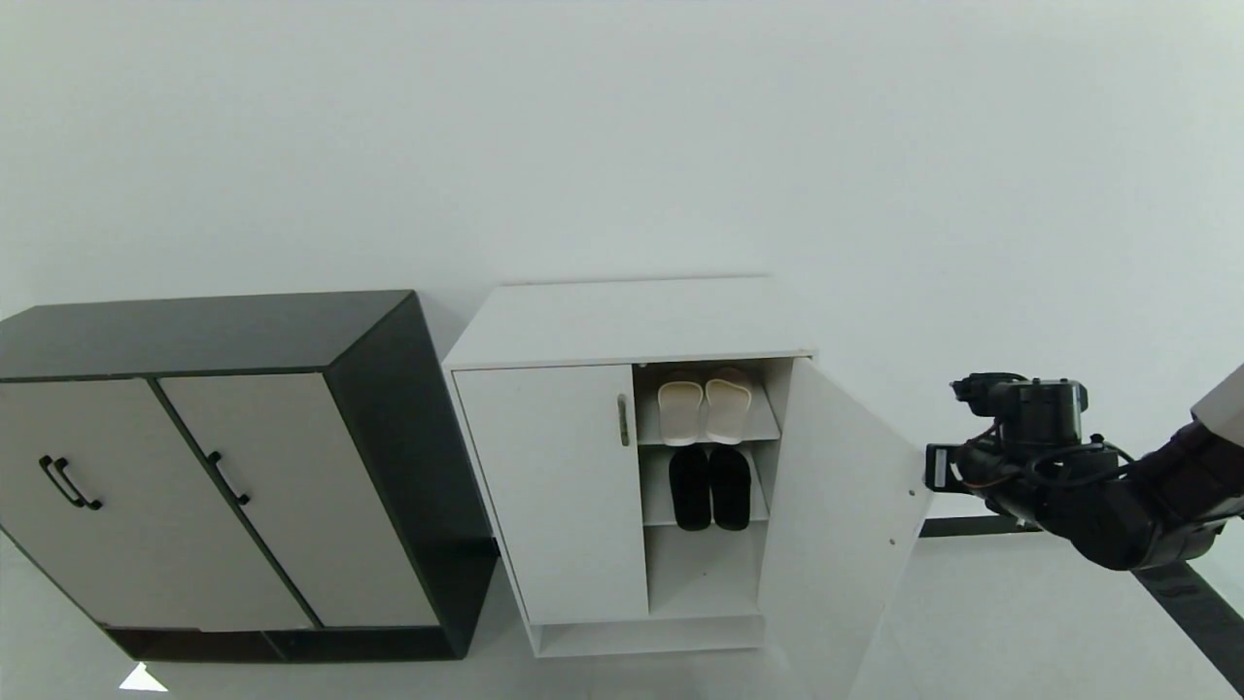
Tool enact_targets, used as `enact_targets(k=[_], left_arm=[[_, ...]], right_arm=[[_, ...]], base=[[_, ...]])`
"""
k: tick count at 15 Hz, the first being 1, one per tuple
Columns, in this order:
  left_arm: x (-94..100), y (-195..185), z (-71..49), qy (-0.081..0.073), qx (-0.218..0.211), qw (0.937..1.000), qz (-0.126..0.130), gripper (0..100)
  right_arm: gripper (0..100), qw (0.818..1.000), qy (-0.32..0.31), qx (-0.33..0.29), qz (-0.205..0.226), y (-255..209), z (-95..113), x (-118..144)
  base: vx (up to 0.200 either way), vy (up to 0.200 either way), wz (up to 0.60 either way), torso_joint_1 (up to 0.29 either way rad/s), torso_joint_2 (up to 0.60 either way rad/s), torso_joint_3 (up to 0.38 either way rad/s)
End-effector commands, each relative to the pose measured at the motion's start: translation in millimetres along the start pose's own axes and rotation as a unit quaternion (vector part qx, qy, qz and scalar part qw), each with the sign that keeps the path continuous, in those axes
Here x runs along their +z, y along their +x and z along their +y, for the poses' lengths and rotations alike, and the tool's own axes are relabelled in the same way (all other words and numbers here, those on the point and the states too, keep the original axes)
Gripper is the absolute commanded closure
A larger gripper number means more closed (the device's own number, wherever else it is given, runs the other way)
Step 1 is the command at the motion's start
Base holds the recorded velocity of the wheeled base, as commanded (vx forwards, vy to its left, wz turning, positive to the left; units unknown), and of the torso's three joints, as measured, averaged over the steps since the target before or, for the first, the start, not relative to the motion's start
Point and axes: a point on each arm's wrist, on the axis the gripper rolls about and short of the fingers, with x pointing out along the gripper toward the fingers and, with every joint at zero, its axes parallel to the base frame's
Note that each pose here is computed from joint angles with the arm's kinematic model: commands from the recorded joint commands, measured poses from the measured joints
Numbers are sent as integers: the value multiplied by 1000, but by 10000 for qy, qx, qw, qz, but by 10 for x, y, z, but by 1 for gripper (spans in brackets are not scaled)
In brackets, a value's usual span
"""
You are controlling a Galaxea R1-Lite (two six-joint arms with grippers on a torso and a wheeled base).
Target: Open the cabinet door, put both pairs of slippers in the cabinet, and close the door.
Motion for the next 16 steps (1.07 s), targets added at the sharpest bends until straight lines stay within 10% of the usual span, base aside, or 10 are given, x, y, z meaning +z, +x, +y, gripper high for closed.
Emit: enact_targets(k=[1,6,16], left_arm=[[0,1,0,-3,7,10000,7,100],[0,1,0,-11,7,10000,7,100],[0,1,0,-11,14,10000,7,100]], right_arm=[[100,9984,-233,517,-17,-277,352,-78],[100,9884,-299,1464,-270,-757,955,-162],[100,9741,-41,2196,-535,-1046,1045,-275]], base=[[0,0,0,0,0,0],[0,0,0,0,0,0],[0,0,0,0,0,0]])
